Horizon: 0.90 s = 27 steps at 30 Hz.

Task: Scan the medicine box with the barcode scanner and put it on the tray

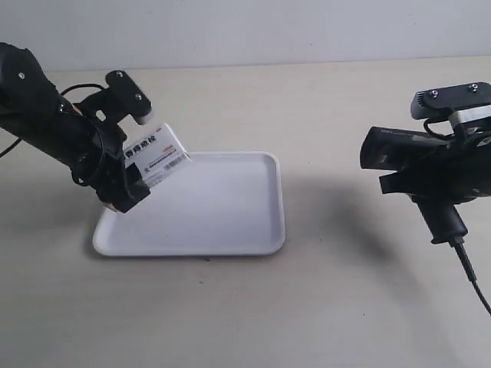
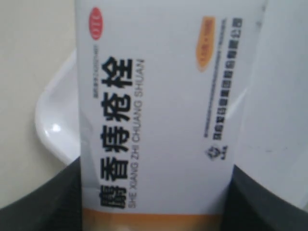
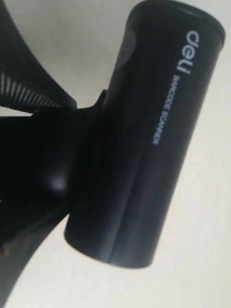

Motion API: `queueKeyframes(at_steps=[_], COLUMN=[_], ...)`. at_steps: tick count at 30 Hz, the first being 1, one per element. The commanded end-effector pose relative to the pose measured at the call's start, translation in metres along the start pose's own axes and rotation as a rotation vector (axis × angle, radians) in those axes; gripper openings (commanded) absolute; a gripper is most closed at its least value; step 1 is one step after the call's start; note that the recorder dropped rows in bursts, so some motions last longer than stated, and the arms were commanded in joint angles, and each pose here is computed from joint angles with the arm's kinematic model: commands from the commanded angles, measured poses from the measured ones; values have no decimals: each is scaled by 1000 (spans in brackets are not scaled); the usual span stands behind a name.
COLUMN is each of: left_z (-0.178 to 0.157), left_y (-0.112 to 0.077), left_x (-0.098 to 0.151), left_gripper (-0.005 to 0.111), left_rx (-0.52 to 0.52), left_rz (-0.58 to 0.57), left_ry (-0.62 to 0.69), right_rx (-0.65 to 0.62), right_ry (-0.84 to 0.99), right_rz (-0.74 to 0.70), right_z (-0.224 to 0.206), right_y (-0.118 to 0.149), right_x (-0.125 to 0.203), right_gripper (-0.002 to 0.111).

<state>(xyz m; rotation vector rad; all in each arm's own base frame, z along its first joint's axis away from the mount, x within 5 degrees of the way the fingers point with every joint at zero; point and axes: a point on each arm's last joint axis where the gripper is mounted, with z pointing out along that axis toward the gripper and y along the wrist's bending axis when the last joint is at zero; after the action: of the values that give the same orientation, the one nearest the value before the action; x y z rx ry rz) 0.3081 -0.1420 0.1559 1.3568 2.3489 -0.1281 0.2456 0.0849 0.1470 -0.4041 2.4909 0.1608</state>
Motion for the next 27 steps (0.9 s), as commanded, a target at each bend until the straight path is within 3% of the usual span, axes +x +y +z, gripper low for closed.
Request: queueKeyframes(at_steps=[1,12,27], left_z=[1,1,-9], left_y=[-16,-30,-32], left_x=[-10,-13,-21], left_gripper=[4,4,0], left_rx=[50,102,199], left_rz=[264,542,551], left_ry=[-5,3,6], right_rx=[-39,-49,-64], right_ry=[-28,-27,0], right_rz=[-143,-205,-219], right_z=[-4,-3,-3], right_y=[19,24,25], right_x=[-4,-3,0], right_gripper=[0,0,0])
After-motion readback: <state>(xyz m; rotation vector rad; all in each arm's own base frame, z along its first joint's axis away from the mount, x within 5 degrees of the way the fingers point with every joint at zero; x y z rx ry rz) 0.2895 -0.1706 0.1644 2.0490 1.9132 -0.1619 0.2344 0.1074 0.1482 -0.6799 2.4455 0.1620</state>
